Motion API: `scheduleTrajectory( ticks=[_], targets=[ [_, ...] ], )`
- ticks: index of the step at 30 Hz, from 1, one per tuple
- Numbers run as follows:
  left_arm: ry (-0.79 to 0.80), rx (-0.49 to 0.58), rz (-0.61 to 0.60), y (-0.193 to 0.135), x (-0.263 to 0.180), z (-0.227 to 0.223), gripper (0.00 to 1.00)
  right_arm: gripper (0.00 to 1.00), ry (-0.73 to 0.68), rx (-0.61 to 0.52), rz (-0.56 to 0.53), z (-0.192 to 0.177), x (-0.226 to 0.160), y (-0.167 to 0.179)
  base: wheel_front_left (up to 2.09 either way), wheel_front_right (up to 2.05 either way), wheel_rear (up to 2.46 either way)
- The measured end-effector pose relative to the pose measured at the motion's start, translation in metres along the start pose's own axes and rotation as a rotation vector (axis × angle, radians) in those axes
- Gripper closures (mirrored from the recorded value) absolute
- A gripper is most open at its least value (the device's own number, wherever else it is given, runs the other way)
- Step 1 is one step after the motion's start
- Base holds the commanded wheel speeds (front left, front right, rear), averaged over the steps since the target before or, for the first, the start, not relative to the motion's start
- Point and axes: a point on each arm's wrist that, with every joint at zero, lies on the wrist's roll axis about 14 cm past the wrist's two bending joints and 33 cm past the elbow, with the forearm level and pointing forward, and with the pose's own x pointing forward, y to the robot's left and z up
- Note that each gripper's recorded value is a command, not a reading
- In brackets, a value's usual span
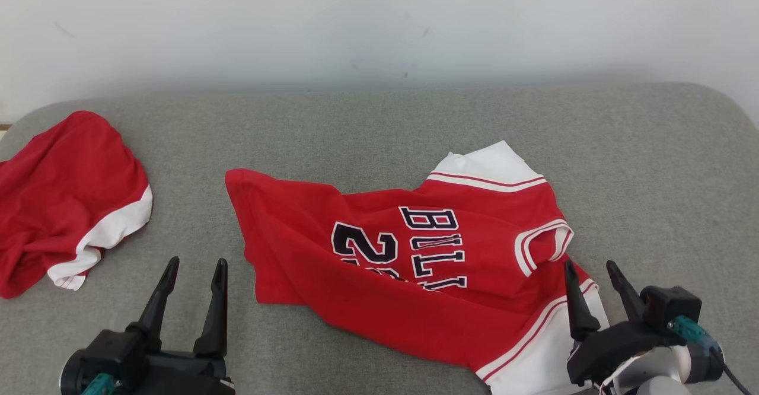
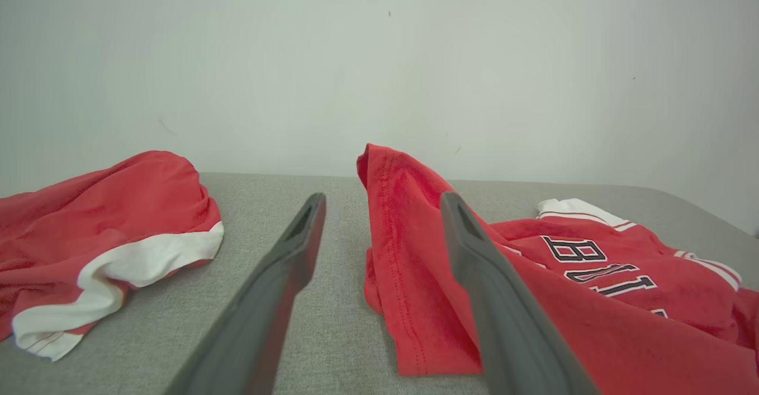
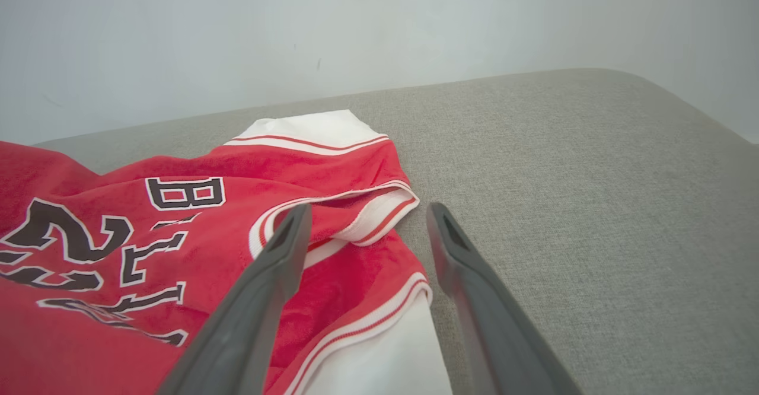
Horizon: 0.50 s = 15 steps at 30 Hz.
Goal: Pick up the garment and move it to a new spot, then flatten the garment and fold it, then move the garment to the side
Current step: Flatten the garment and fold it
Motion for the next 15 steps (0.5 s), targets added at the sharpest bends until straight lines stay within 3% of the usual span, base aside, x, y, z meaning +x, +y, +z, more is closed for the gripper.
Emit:
scheduleTrajectory(
  ticks=[15],
  targets=[
    [-0.004, -0.019, 0.051, 0.01, -0.011, -0.002, 0.0, 0.0, 0.112, -0.037, 0.005, -0.01, 0.045, -0.017, 0.0, 0.0, 0.0]
  ],
)
